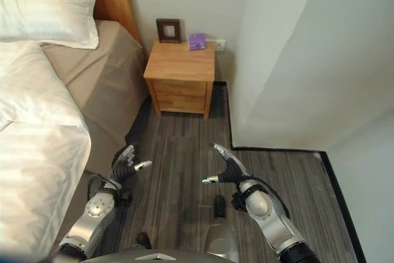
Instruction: Making the bed.
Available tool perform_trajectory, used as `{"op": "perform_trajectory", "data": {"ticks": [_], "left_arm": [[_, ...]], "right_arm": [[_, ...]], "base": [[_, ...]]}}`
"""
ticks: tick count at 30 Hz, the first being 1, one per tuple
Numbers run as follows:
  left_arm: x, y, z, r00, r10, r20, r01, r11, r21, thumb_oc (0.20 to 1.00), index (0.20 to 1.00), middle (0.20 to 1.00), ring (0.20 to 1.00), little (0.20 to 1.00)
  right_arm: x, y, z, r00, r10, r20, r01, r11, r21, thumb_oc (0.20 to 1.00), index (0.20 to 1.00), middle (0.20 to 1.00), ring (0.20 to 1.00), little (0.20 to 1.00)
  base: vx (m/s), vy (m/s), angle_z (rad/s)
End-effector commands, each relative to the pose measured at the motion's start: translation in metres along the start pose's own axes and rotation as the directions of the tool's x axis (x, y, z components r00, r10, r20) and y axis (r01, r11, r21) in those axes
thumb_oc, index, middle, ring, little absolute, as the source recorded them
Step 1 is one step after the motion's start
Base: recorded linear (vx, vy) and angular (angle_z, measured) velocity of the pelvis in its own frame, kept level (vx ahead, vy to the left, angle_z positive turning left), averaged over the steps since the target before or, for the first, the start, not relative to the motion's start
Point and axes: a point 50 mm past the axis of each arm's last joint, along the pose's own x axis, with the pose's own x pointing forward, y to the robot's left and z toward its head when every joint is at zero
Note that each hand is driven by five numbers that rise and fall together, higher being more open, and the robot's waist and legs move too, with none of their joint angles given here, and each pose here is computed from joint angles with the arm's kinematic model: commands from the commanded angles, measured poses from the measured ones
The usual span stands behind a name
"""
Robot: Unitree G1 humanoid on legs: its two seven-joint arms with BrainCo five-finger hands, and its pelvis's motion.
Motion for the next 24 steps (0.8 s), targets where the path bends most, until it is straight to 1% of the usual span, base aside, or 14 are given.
{"op": "perform_trajectory", "data": {"ticks": [1, 3, 4, 7, 11, 14, 18, 19, 22, 24], "left_arm": [[0.010, 0.011, 0.044, 0.977, 0.005, 0.213, -0.012, 0.999, 0.031, 1.000, 1.000, 1.000, 1.000, 1.000], [0.009, 0.008, 0.042, 0.979, 0.013, 0.203, -0.011, 1.000, -0.014, 1.000, 1.000, 1.000, 1.000, 1.000], [0.010, 0.008, 0.042, 0.979, 0.032, 0.202, -0.022, 0.998, -0.051, 1.000, 1.000, 1.000, 1.000, 1.000], [0.009, 0.009, 0.042, 0.980, 0.040, 0.196, -0.024, 0.997, -0.080, 1.000, 1.000, 1.000, 1.000, 1.000], [0.003, 0.009, 0.034, 0.984, 0.039, 0.176, -0.026, 0.997, -0.076, 1.000, 1.000, 1.000, 1.000, 1.000], [0.000, 0.008, 0.032, 0.986, 0.040, 0.162, -0.025, 0.995, -0.093, 1.000, 1.000, 1.000, 1.000, 1.000], [-0.007, 0.017, 0.025, 0.990, 0.061, 0.130, -0.050, 0.995, -0.092, 1.000, 1.000, 1.000, 1.000, 1.000], [-0.013, 0.021, 0.016, 0.993, 0.067, 0.095, -0.058, 0.994, -0.090, 1.000, 1.000, 1.000, 1.000, 1.000], [-0.016, 0.024, 0.012, 0.995, 0.068, 0.077, -0.061, 0.994, -0.089, 1.000, 1.000, 1.000, 1.000, 1.000], [-0.015, 0.029, 0.012, 0.995, 0.076, 0.070, -0.071, 0.995, -0.074, 1.000, 1.000, 1.000, 1.000, 1.000]], "right_arm": [[0.000, -0.013, 0.024, 0.991, -0.029, 0.130, 0.036, 0.998, -0.050, 1.000, 1.000, 1.000, 1.000, 1.000], [-0.003, -0.019, 0.018, 0.993, -0.061, 0.105, 0.063, 0.998, -0.015, 1.000, 1.000, 1.000, 1.000, 1.000], [0.000, -0.022, 0.014, 0.993, -0.086, 0.083, 0.086, 0.996, -0.001, 1.000, 1.000, 1.000, 1.000, 1.000], [0.003, -0.025, 0.016, 0.991, -0.108, 0.085, 0.106, 0.994, 0.021, 1.000, 1.000, 1.000, 1.000, 1.000], [0.006, -0.025, 0.021, 0.988, -0.100, 0.114, 0.099, 0.995, 0.019, 1.000, 1.000, 1.000, 1.000, 1.000], [0.008, -0.026, 0.020, 0.988, -0.110, 0.108, 0.110, 0.994, 0.008, 1.000, 1.000, 1.000, 1.000, 1.000], [0.008, -0.026, 0.024, 0.986, -0.107, 0.126, 0.107, 0.994, 0.010, 1.000, 1.000, 1.000, 1.000, 1.000], [0.008, -0.023, 0.026, 0.988, -0.083, 0.133, 0.083, 0.997, 0.006, 1.000, 1.000, 1.000, 1.000, 1.000], [0.014, -0.021, 0.034, 0.984, -0.069, 0.164, 0.070, 0.998, -0.005, 1.000, 1.000, 1.000, 1.000, 1.000], [0.023, -0.023, 0.049, 0.972, -0.067, 0.225, 0.076, 0.997, -0.028, 1.000, 1.000, 1.000, 1.000, 1.000]], "base": [[0.53, -0.279, 0.62], [0.35, -0.340, 0.81], [0.22, -0.353, 0.15], [0.35, -0.159, -0.23], [0.39, 0.060, 0.04], [0.39, 0.061, 0.51], [0.38, 0.031, 0.43], [0.38, 0.074, 0.48], [0.25, 0.086, 0.56], [0.30, 0.127, 0.28]]}}
